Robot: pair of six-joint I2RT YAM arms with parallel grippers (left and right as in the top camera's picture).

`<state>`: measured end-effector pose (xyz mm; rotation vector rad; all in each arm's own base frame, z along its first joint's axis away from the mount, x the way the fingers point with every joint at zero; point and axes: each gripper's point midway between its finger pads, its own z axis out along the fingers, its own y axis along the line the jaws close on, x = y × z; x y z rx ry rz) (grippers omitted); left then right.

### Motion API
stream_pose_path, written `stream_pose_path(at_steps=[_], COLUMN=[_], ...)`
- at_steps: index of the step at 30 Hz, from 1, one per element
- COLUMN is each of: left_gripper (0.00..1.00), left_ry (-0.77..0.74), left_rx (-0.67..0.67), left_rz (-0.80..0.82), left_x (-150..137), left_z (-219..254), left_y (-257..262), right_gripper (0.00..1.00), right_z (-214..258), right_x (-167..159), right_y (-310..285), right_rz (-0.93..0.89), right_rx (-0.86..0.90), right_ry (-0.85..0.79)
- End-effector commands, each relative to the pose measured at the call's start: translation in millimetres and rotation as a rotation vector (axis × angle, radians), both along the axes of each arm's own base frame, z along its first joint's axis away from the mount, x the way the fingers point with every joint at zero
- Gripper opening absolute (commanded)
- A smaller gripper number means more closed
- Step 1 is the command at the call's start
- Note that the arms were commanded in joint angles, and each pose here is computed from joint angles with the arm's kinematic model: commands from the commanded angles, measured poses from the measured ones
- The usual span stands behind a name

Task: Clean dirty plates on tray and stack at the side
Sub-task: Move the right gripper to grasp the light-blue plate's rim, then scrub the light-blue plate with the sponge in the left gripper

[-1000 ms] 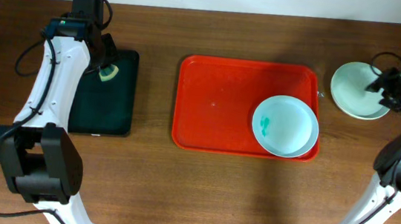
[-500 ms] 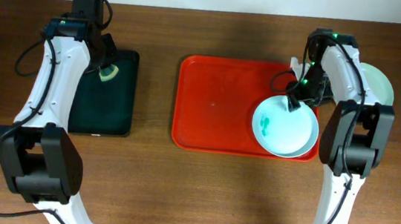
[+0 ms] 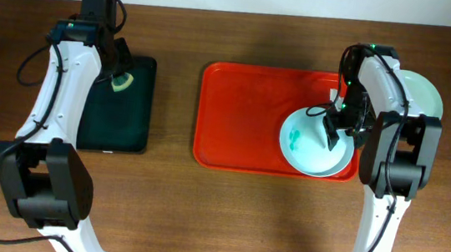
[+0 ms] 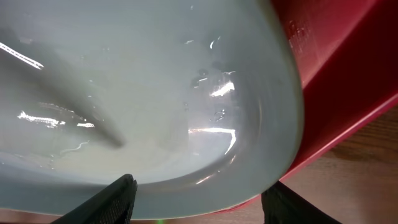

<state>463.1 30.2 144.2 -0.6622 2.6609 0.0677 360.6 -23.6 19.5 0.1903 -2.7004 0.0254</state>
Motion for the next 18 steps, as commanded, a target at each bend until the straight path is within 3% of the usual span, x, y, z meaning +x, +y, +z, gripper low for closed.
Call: stream_pose_path(at_steps=[1, 13, 14, 16, 18], left_gripper=[0.0, 0.0, 0.0, 0.0, 0.0], left_ry=[0.005, 0.005, 0.004, 0.004, 0.001], left_rx=[-0.004, -0.004, -0.004, -0.004, -0.004], left_rz=[0.006, 0.006, 0.006, 0.006, 0.006], left_x=[-1, -1, -1, -1, 0], left_z=[-3, -3, -3, -3, -2], left_y=[-1, -1, -1, -1, -1], right_gripper=[0.66, 0.68, 0.62, 0.38, 0.23], right_z=[3, -14, -16, -20, -24], right_x=[-1, -3, 3, 14, 26], right_y=[2, 4, 4, 4, 4], right_rz=[-0.023, -0.05, -0.05, -0.056, -0.095], right_rx=[0.0, 0.003, 0.003, 0.001, -0.015], right_ry=[-0.004, -0.014, -0.04, -0.087, -0.139])
